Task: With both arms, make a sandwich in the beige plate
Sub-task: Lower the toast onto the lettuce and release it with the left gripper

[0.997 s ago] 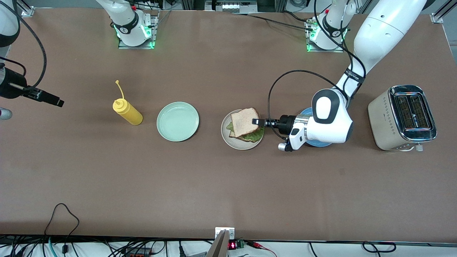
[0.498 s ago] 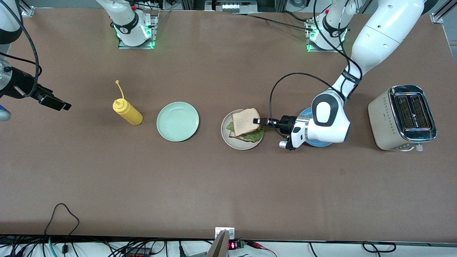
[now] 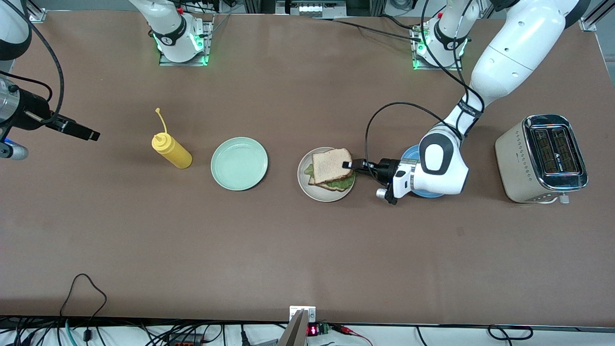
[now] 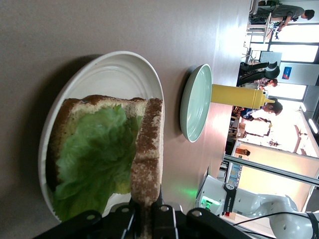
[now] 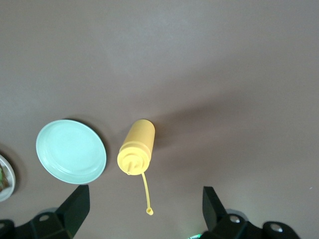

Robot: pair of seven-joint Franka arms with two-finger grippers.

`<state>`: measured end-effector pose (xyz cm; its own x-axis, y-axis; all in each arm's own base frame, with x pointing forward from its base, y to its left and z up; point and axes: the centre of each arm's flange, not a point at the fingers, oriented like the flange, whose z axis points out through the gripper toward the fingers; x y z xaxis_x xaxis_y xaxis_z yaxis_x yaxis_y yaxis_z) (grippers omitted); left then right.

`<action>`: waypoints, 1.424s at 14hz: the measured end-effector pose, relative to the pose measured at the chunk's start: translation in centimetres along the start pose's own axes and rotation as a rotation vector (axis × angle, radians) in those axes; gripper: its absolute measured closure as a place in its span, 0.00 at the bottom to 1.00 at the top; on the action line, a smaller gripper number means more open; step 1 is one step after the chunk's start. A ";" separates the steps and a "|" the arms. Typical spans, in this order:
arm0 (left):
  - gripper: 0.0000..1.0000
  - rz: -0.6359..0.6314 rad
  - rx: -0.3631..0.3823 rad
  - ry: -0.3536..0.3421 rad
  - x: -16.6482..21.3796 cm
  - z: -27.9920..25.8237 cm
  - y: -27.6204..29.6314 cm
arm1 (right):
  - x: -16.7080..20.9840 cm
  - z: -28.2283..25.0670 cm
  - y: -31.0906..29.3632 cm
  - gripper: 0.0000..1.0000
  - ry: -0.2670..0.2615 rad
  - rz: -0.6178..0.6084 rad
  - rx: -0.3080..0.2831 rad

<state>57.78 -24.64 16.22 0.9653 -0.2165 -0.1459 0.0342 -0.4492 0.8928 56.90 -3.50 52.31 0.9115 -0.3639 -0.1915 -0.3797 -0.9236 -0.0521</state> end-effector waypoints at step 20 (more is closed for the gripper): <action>0.00 0.092 -0.010 0.056 3.1 -1.6 -0.5 | 0.4 -0.2 1.7 0.00 0.025 -0.270 -0.152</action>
<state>61.17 -23.73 15.95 0.9773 -0.2080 -0.0396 -0.0530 -0.4213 0.9054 56.69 -5.26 52.34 0.9806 -0.1045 -0.1661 -0.0974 -0.9940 0.0503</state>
